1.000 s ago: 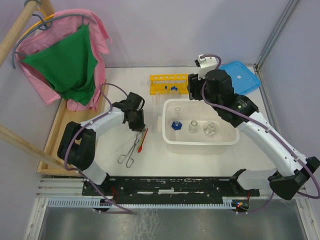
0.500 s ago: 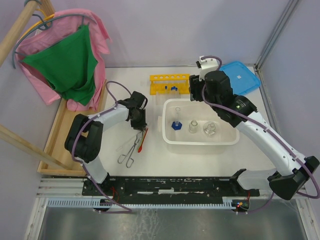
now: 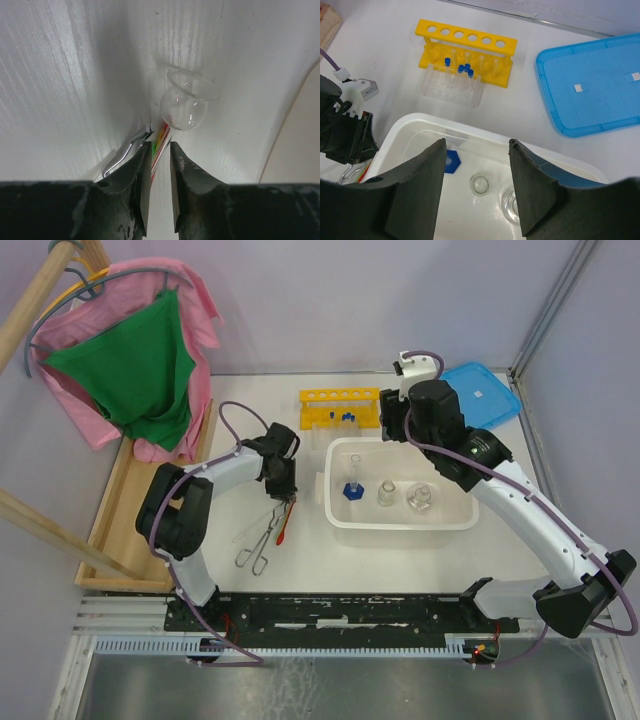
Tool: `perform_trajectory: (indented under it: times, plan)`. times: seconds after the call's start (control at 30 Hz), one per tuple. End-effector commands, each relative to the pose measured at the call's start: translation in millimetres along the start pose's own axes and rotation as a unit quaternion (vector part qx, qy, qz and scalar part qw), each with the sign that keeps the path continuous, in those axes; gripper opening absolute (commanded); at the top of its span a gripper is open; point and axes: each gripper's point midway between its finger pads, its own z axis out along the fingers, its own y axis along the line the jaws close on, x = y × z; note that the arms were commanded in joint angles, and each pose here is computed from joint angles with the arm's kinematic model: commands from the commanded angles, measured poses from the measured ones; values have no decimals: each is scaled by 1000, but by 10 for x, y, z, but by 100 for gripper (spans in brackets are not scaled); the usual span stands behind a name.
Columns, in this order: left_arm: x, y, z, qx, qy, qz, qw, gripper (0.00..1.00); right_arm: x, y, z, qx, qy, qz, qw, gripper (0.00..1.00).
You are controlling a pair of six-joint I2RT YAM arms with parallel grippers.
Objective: Organize the chemistry lab equipment
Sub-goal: Pick up the chemistry item at the center of the board, then place the chemistry item in the storage box.
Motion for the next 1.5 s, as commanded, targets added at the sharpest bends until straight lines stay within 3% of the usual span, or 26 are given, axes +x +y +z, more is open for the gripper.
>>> perform_trajectory:
  times: [0.0, 0.33, 0.53, 0.67, 1.13, 1.3, 1.47]
  plan:
    - [-65, 9, 85, -5, -5, 23, 1000, 28, -79, -38, -9, 7, -13, 11, 1000, 62]
    - [29, 51, 169, -13, 8, 26, 1000, 26, -30, -63, 11, 8, -4, 15, 1000, 62]
    - [33, 30, 148, -6, 7, 29, 1000, 3, 10, -67, 36, 9, 1, 18, 1000, 62]
    - [-70, -22, -23, 2, -17, 31, 999, 3, 13, -84, 37, 11, 2, 23, 1000, 62]
    - [-901, -508, -1343, 62, -151, 64, 985, 3, -9, -199, 105, 14, 2, 66, 998, 62]
    - [-1281, -815, -2004, 85, -236, 113, 961, 3, 9, -376, 140, 32, 0, 102, 994, 62]
    - [-1396, -1407, -2608, 81, -319, 223, 918, 3, 81, -716, 179, 67, 1, 154, 986, 62]
